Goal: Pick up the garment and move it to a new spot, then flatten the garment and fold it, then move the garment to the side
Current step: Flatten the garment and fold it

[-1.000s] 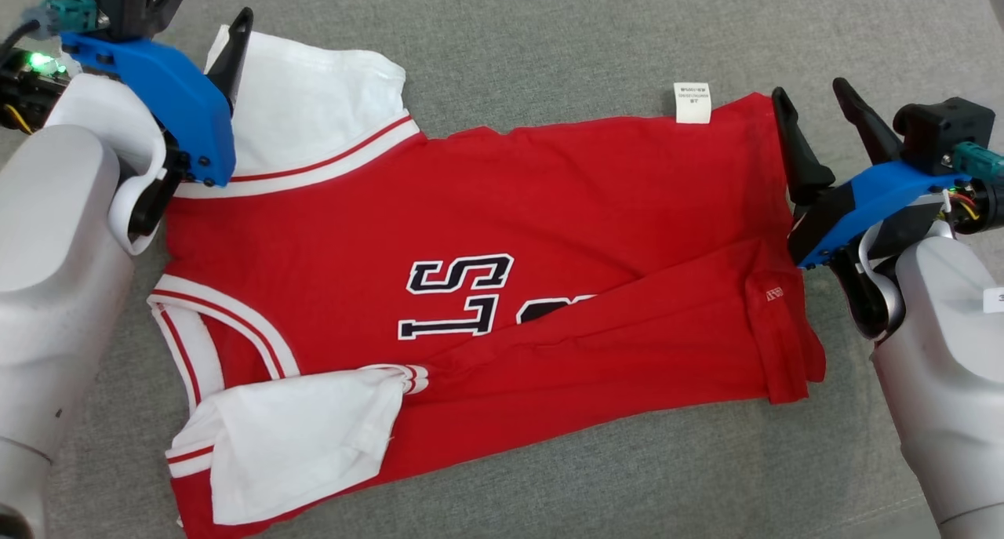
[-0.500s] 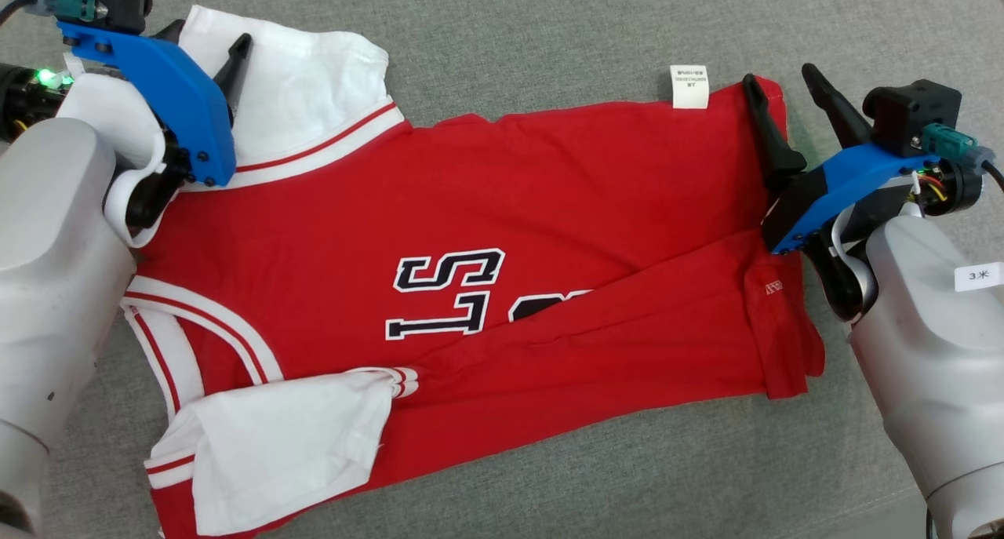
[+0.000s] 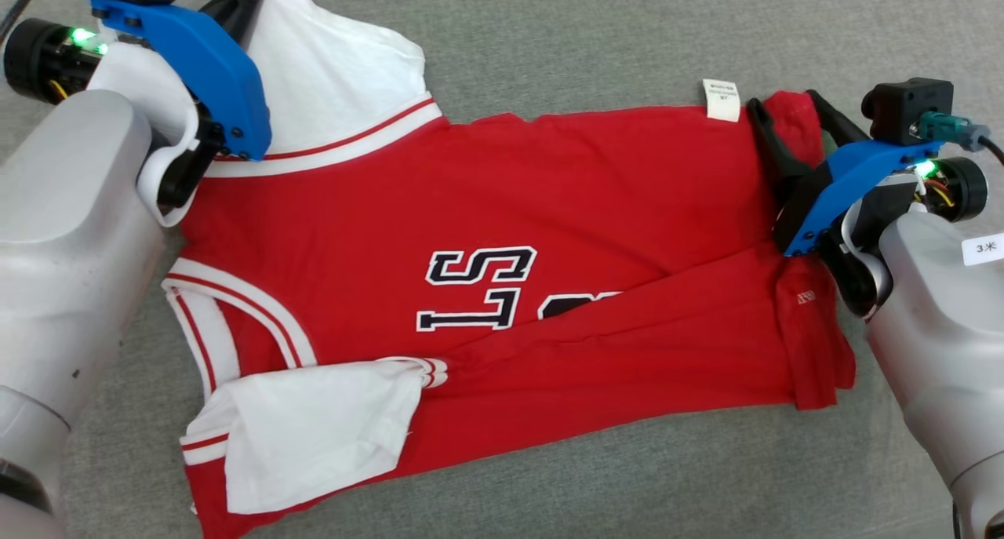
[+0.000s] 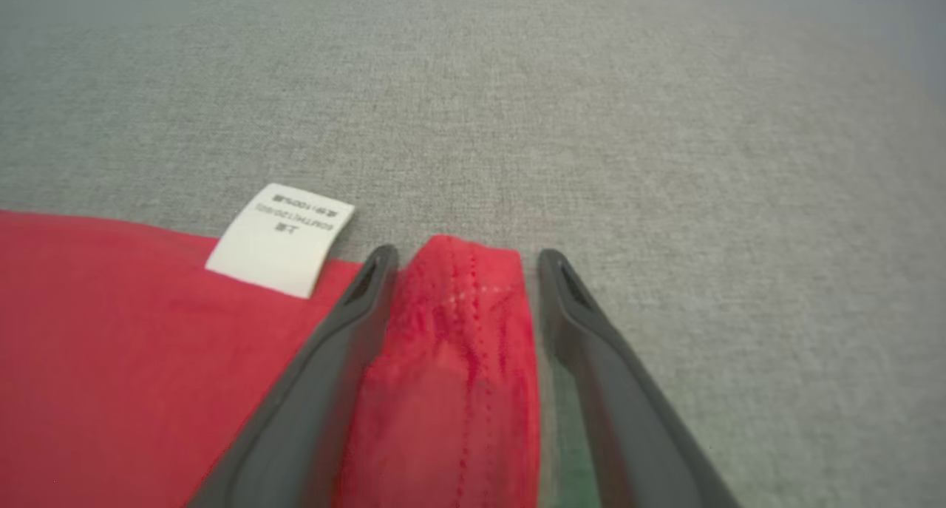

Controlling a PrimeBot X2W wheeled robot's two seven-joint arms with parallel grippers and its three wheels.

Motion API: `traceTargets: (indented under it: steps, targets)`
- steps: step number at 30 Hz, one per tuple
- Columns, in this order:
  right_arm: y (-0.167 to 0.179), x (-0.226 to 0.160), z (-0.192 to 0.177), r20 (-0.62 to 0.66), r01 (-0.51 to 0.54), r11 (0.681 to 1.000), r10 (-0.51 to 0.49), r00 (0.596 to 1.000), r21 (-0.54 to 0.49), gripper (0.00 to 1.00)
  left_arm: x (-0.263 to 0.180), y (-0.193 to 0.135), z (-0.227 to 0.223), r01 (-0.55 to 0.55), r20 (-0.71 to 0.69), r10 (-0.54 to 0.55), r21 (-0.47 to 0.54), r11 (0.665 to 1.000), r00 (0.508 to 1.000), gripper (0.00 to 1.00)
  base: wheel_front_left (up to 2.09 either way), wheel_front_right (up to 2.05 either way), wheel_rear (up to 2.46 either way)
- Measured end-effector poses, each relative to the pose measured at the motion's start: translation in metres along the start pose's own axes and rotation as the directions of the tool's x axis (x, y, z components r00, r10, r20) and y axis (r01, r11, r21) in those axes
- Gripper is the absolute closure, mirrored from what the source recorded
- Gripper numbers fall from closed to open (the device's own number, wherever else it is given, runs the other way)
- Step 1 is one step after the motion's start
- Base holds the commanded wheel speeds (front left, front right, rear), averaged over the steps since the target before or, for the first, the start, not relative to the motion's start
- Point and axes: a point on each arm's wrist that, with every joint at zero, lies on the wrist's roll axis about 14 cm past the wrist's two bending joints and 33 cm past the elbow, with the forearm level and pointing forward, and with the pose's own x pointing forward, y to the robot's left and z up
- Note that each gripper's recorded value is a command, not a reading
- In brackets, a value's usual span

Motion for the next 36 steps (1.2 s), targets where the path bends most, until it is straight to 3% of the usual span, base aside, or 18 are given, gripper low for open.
traceTargets:
  steps: [2, 3, 4, 5, 9, 15, 20, 28, 36]
  targets:
    - [0.004, 0.004, 0.000, -0.016, -0.012, 1.000, 0.012, 1.000, 0.002, 0.00, -0.003, 0.000, 0.002, 0.001, 0.016, -0.001, 0.002, 1.000, 1.000, 1.00, 0.00, 0.00, 0.00]
    - [0.006, 0.005, -0.001, -0.025, -0.018, 1.000, 0.018, 1.000, 0.013, 0.45, -0.004, 0.000, 0.002, 0.001, 0.023, -0.001, 0.001, 1.000, 1.000, 1.00, 0.00, 0.00, 0.00]
    - [0.008, 0.006, -0.002, -0.034, -0.023, 0.999, 0.024, 0.999, 0.025, 0.83, -0.006, 0.000, 0.004, 0.001, 0.031, -0.001, -0.001, 1.000, 1.000, 1.00, 0.00, 0.00, 0.00]
    - [0.010, 0.007, -0.003, -0.041, -0.030, 0.999, 0.031, 0.999, 0.025, 1.00, -0.007, 0.001, 0.007, 0.000, 0.044, 0.000, 0.002, 1.000, 0.999, 1.00, 0.00, 0.00, 0.00]
    - [0.018, 0.009, 0.008, -0.015, -0.053, 0.998, 0.054, 0.998, 0.031, 1.00, -0.013, 0.005, 0.022, -0.014, 0.113, 0.014, 0.001, 1.000, 0.993, 1.00, 0.00, 0.00, 0.00]
    - [0.008, 0.011, 0.057, 0.148, -0.035, 0.999, 0.037, 0.988, -0.014, 1.00, -0.027, 0.011, 0.052, -0.043, 0.231, 0.041, 0.002, 0.999, 0.972, 1.00, 0.00, 0.00, 0.00]
    - [0.022, 0.011, 0.060, 0.166, -0.053, 0.998, 0.056, 0.985, -0.019, 1.00, -0.041, -0.004, 0.063, -0.016, 0.278, 0.013, 0.010, 1.000, 0.960, 1.00, 0.00, 0.00, 0.00]
    - [0.027, -0.004, 0.051, 0.188, -0.057, 0.998, 0.056, 0.980, 0.000, 1.00, -0.074, -0.026, 0.052, 0.046, 0.334, -0.046, 0.007, 0.999, 0.941, 1.00, 0.00, 0.00, 0.00]
    - [0.023, -0.020, 0.050, 0.238, -0.052, 0.998, 0.044, 0.970, 0.029, 1.00, -0.109, -0.050, 0.005, 0.064, 0.312, -0.048, -0.041, 0.997, 0.949, 1.00, 0.00, 0.00, 0.00]
